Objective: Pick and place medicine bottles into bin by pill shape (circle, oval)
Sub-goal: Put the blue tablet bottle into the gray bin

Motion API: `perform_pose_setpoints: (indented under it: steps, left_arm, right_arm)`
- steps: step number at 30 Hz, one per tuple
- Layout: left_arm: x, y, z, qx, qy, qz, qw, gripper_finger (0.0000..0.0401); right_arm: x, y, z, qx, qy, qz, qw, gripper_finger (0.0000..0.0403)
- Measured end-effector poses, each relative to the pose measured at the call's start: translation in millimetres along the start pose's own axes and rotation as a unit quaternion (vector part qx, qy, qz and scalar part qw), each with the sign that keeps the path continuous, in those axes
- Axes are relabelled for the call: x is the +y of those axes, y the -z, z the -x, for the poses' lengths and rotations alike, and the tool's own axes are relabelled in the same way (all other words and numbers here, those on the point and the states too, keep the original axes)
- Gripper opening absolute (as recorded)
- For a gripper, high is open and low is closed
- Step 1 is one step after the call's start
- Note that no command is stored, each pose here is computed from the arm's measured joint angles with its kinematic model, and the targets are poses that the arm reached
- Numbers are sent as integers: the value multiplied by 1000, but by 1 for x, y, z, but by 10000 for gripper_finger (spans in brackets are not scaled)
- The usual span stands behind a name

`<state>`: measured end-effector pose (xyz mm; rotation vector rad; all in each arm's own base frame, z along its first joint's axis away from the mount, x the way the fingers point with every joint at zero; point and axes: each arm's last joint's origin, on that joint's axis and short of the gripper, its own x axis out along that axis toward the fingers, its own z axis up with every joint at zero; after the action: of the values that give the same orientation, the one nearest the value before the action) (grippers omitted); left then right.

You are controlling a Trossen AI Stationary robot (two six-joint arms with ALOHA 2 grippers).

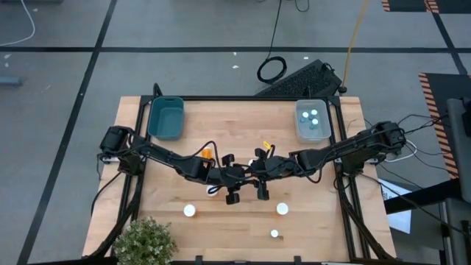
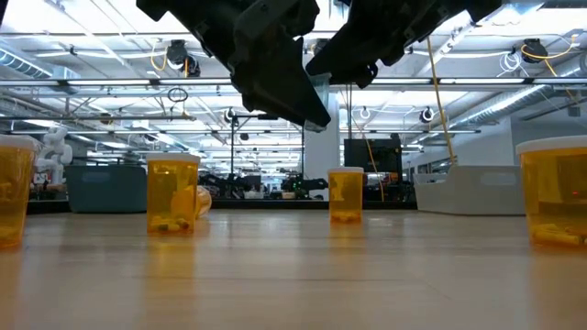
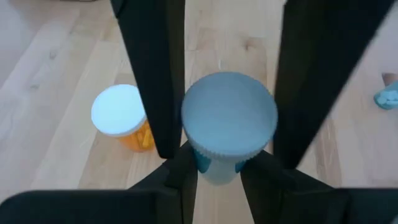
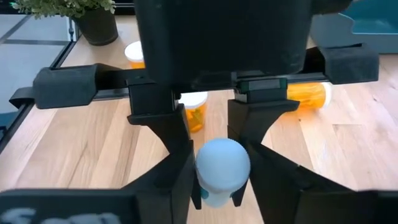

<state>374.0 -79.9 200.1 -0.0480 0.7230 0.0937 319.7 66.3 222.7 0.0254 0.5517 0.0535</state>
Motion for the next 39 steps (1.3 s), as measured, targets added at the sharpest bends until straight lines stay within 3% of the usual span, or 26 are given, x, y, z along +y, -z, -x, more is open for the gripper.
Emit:
perform_pose_setpoints:
  steps: [9, 17, 22, 26, 30, 39]
  left_arm:
    - [1, 0, 0, -4, -15, -9, 1000, 118]
    - [5, -2, 0, -17, -75, -9, 997, 231]
    - [5, -1, 0, -11, -80, -34, 996, 290]
    - [9, 0, 0, -3, -84, -36, 996, 306]
    - [17, 0, -2, 7, -93, -32, 995, 297]
    - [27, -1, -4, 14, -77, -12, 997, 265]
  right_arm:
    - [-4, 1, 0, 6, 5, 0, 1000, 118]
    - [-8, 0, 17, 34, 14, 12, 999, 119]
    - [-17, -7, 45, 42, 24, 11, 999, 119]
    - [-29, -10, 76, 50, 86, 16, 995, 120]
    - [-49, -10, 109, 61, 156, 6, 986, 120]
    - [-100, 14, 160, 99, 303, -59, 946, 120]
